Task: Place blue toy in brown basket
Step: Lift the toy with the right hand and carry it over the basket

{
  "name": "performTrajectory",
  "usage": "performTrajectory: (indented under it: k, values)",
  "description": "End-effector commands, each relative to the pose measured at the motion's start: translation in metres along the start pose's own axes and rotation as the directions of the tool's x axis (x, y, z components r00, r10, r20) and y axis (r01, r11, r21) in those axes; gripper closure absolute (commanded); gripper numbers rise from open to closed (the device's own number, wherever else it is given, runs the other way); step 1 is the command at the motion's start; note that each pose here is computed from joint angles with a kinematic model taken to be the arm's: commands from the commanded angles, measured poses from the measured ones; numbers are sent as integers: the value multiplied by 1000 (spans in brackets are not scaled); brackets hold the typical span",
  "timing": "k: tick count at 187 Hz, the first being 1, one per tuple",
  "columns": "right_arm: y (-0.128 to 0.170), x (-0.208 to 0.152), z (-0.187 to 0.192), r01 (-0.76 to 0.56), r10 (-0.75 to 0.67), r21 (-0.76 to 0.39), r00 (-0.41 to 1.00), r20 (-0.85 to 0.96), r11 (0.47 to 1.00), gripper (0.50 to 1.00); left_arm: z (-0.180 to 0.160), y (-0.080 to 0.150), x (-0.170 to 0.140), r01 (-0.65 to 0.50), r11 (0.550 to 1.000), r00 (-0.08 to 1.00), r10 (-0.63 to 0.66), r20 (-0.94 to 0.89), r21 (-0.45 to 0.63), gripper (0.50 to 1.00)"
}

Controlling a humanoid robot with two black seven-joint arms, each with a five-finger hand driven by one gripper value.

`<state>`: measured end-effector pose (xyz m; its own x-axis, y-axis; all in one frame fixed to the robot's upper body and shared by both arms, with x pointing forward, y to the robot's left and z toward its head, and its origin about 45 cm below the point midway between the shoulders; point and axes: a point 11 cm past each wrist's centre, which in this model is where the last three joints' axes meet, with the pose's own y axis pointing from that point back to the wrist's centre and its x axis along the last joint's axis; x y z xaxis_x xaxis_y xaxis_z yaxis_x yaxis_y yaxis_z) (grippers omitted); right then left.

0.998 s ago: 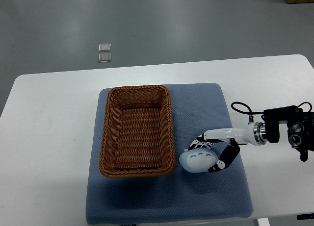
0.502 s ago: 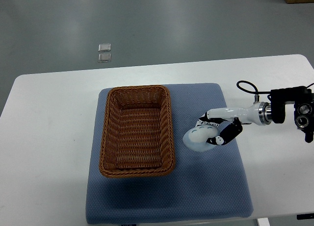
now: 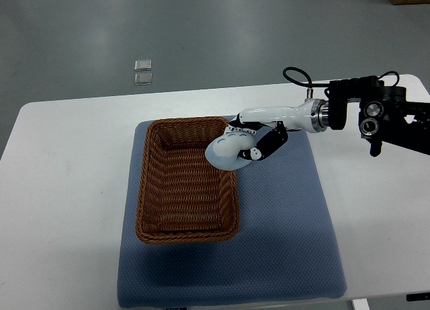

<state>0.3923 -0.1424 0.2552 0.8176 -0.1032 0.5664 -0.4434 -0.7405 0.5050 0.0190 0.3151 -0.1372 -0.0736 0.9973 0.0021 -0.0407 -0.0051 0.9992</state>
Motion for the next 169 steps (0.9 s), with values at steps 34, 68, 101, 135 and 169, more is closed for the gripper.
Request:
performTrajectory:
  k: [34,68,101,135,169]
  values:
    - [-62,-6,-19,-8,8,19,1000,12,1000,996,0,0,0,0,1000,1000,0,0,0,500]
    - [-85,-17,-23,-4,3,15,1000,25,1000,987,0,0,0,0,1000,1000,0,0,0,500]
    - [-92,-28,-18,-3,3,-7,1000,12,1000,967,0,0,0,0,1000,1000,0,2,1,500]
    - [-99,-41,-17,15,-15,-3,1000,28,1000,926,0,0,1,-2,1000,1000,2,1,1,500]
    - [-101,-45,-14,19,-19,-6,999,35,1000,895,0,0,1,-2,1000,1000,2,1,1,500]
